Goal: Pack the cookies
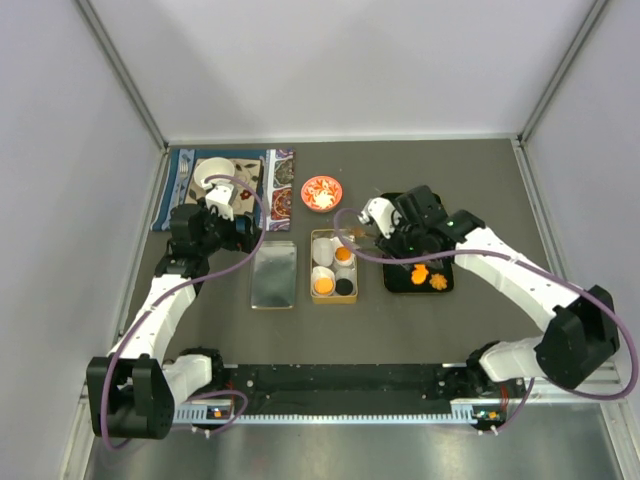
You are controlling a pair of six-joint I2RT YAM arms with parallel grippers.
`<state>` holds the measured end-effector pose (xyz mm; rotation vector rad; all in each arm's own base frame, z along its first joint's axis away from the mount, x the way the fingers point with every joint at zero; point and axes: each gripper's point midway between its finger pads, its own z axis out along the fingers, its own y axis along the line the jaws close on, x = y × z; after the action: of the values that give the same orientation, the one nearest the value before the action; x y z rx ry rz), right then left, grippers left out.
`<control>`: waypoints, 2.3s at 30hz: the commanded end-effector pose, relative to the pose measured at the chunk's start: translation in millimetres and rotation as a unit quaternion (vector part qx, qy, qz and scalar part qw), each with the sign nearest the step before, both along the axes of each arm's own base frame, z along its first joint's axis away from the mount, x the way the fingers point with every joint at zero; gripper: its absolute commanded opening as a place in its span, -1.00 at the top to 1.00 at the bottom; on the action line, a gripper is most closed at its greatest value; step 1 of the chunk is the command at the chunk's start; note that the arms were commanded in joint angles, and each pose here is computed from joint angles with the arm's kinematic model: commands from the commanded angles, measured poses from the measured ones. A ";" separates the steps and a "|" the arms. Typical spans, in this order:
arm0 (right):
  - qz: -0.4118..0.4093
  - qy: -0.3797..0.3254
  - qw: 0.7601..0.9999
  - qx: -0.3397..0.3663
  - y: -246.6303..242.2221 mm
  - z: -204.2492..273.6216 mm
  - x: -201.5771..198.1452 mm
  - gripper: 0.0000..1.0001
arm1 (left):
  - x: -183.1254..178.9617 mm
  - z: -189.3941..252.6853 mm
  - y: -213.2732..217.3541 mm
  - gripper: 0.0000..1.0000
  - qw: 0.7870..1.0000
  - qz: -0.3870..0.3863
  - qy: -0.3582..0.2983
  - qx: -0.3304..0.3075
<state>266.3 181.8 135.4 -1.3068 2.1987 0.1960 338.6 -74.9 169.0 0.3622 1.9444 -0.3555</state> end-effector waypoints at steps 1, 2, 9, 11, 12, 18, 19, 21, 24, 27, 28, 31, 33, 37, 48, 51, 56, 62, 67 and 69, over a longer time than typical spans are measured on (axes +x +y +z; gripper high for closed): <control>-0.024 -0.060 0.996 0.061 8.6 49.8 11.1 0.25 | 4.3 20.6 -3.3 -0.98 0.999 -0.010 -0.034 -0.001; -0.035 -0.065 0.995 0.065 2.6 53.9 14.8 0.25 | 4.4 20.6 -2.8 -0.98 0.999 -0.009 -0.034 -0.001; -0.084 -0.057 0.993 0.068 -45.3 56.3 7.5 0.27 | 4.5 21.8 -3.0 -0.98 0.999 -0.010 -0.036 -0.001; -0.088 -0.051 0.993 0.054 -60.5 47.1 -4.1 0.27 | 4.0 21.7 -3.2 -0.98 0.999 -0.010 -0.036 -0.002; -0.098 -0.052 0.992 0.051 -70.2 45.4 -5.8 0.27 | 4.2 21.6 -2.7 -0.98 0.999 -0.009 -0.036 0.000; -0.117 -0.034 0.992 0.024 -109.1 29.8 -33.2 0.28 | 4.1 20.4 -2.7 -0.98 0.999 -0.009 -0.035 0.000; -0.128 -0.037 0.991 0.019 -118.5 28.9 -33.1 0.28 | 3.8 20.1 -2.9 -0.98 0.999 -0.010 -0.034 -0.001; -0.143 -0.034 0.989 0.014 -129.4 23.4 -35.1 0.28 | 4.8 19.1 -2.7 -0.98 0.999 -0.009 -0.032 0.000; -0.164 -0.027 0.986 0.014 -143.8 18.2 -32.6 0.27 | 5.7 17.1 -3.6 -0.98 1.000 -0.011 -0.028 -0.002; -0.184 -0.016 0.983 0.013 -155.2 12.8 -25.3 0.24 | 5.7 15.7 -4.6 -0.98 1.000 -0.013 -0.026 -0.003; -0.189 -0.009 0.982 0.012 -157.8 8.8 -20.6 0.23 | 6.1 16.4 -4.2 -0.98 1.000 -0.012 -0.026 -0.003; -0.204 -0.007 0.979 0.009 -165.4 4.5 -8.7 0.22 | 5.4 17.2 -4.7 -0.98 1.000 -0.013 -0.028 -0.004; -0.208 0.004 0.978 0.004 -166.9 -1.5 -0.6 0.21 | 5.4 16.5 -3.8 -0.98 1.000 -0.012 -0.027 -0.002; -0.211 -0.001 0.977 0.001 -168.4 -5.6 18.6 0.21 | 6.1 16.1 -3.3 -0.98 1.000 -0.011 -0.027 -0.001; -0.223 -0.022 0.975 -0.007 -174.0 -1.1 53.4 0.21 | 7.3 13.7 -2.7 -0.98 1.000 -0.010 -0.024 0.001; -0.226 -0.024 0.974 -0.016 -177.7 -1.9 58.7 0.20 | 7.4 12.7 -2.7 -0.98 1.000 -0.010 -0.022 0.001; -0.242 -0.024 0.970 -0.023 -190.3 -3.9 67.7 0.17 | 8.1 14.0 -2.5 -0.98 1.000 -0.009 -0.024 0.002; -0.244 -0.021 0.969 -0.033 -196.2 -8.6 73.4 0.16 | 7.8 13.8 -2.1 -0.98 1.000 -0.009 -0.024 0.003; -0.245 -0.014 0.969 -0.033 -197.7 -13.1 75.2 0.14 | 7.5 13.6 -2.4 -0.98 1.000 -0.009 -0.024 0.003; -0.244 -0.013 0.969 -0.034 -197.7 -13.9 75.6 0.14 | 7.7 13.1 -1.9 -0.98 1.000 -0.008 -0.023 0.003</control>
<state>320.8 -11.3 101.7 -0.7685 2.5160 -0.0486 338.4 -75.9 165.1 0.3654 1.9564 -0.3652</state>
